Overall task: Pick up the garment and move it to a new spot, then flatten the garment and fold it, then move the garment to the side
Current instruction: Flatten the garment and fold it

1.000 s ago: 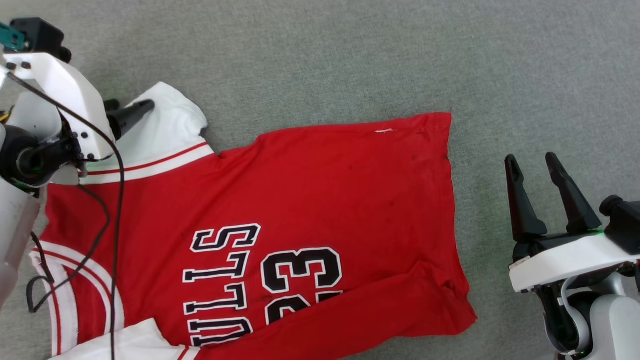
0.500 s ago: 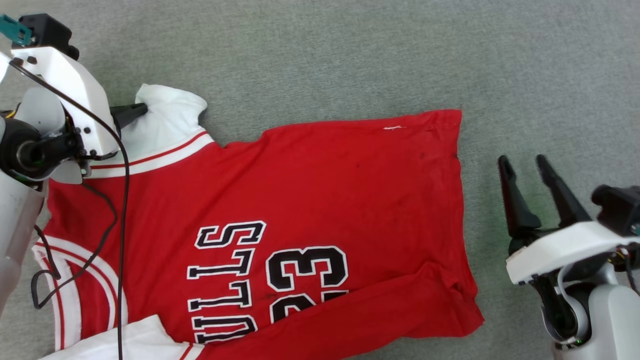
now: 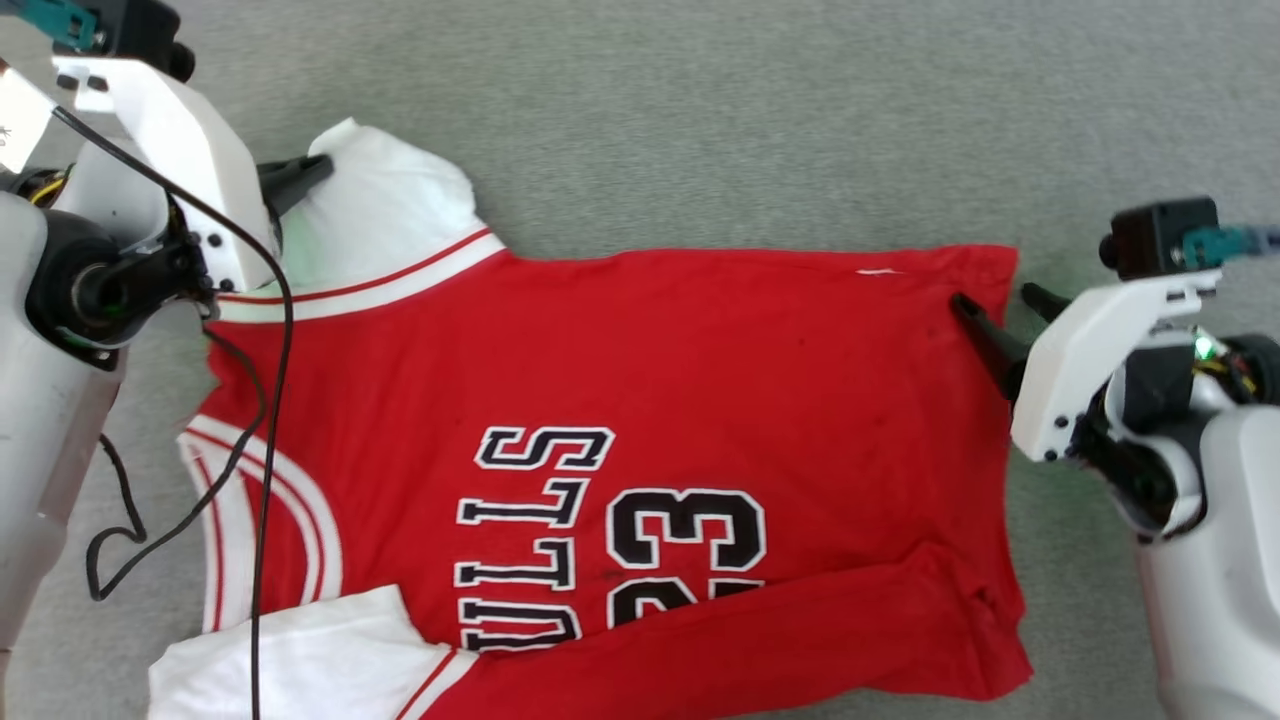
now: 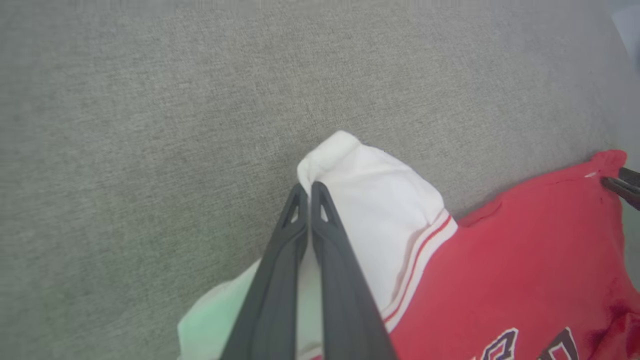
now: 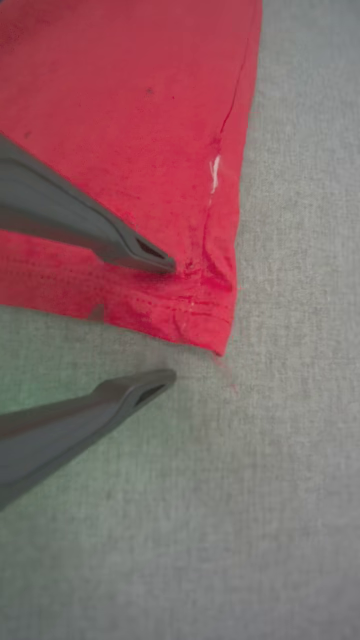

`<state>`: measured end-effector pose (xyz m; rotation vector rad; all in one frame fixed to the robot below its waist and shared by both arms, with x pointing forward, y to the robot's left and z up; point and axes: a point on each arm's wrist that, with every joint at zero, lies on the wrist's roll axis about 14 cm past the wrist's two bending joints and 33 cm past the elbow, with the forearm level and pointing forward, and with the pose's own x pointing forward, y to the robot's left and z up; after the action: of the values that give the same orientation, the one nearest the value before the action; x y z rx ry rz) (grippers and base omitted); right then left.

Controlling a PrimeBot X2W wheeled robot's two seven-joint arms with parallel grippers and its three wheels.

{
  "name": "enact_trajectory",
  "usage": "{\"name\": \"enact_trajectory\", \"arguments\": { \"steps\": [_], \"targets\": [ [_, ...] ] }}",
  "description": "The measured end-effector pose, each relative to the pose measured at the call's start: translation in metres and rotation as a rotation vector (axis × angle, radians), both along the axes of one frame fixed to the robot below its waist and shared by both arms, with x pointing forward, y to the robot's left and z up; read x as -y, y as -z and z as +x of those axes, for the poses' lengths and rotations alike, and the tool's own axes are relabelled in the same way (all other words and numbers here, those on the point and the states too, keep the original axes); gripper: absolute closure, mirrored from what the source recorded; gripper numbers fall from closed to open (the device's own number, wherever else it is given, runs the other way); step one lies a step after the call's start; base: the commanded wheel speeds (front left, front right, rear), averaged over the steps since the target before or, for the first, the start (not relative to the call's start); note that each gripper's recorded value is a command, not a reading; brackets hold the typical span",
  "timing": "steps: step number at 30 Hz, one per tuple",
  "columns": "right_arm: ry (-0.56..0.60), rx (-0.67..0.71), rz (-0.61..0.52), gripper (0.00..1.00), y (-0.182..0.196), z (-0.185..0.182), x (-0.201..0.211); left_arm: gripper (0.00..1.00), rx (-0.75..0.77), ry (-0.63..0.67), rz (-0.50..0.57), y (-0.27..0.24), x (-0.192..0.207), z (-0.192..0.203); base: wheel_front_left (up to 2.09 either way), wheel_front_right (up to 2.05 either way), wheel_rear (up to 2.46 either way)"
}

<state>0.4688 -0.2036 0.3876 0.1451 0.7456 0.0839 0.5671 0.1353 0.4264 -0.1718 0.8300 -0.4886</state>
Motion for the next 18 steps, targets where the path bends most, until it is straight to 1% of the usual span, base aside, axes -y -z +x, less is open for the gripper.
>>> {"name": "enact_trajectory", "arguments": {
  "steps": [4, 10, 11, 12, 13, 15, 18],
  "targets": [
    [-0.062, -0.101, -0.044, 0.00, 0.007, 0.008, -0.007, 1.00, 0.045, -0.002, -0.012, -0.012, -0.003, -0.003, 0.00, 0.00, 0.00],
    [-0.110, -0.272, -0.088, 0.00, 0.028, 0.004, -0.009, 1.00, 0.032, -0.020, -0.022, -0.006, -0.011, -0.013, 0.00, 0.00, 0.00],
    [-0.110, -0.291, -0.086, 0.51, 0.030, 0.003, -0.009, 1.00, 0.035, -0.026, -0.026, -0.006, -0.012, -0.013, 0.00, 0.00, 0.00],
    [-0.110, -0.304, -0.084, 0.88, 0.031, 0.003, -0.009, 1.00, 0.037, -0.029, -0.026, -0.007, -0.013, -0.013, 0.00, 0.00, 0.00],
    [-0.111, -0.311, -0.083, 1.00, 0.031, 0.003, -0.009, 1.00, 0.040, -0.032, -0.027, -0.007, -0.014, -0.014, 0.00, 0.00, 0.00],
    [-0.108, -0.312, -0.081, 1.00, 0.030, 0.003, -0.009, 1.00, 0.041, -0.034, -0.029, -0.005, -0.016, -0.016, 0.00, 0.00, 0.00],
    [-0.099, -0.216, -0.070, 1.00, 0.006, 0.013, -0.011, 1.00, 0.057, -0.053, -0.043, -0.011, -0.019, -0.022, 0.00, 0.00, 0.00]
  ]
}}
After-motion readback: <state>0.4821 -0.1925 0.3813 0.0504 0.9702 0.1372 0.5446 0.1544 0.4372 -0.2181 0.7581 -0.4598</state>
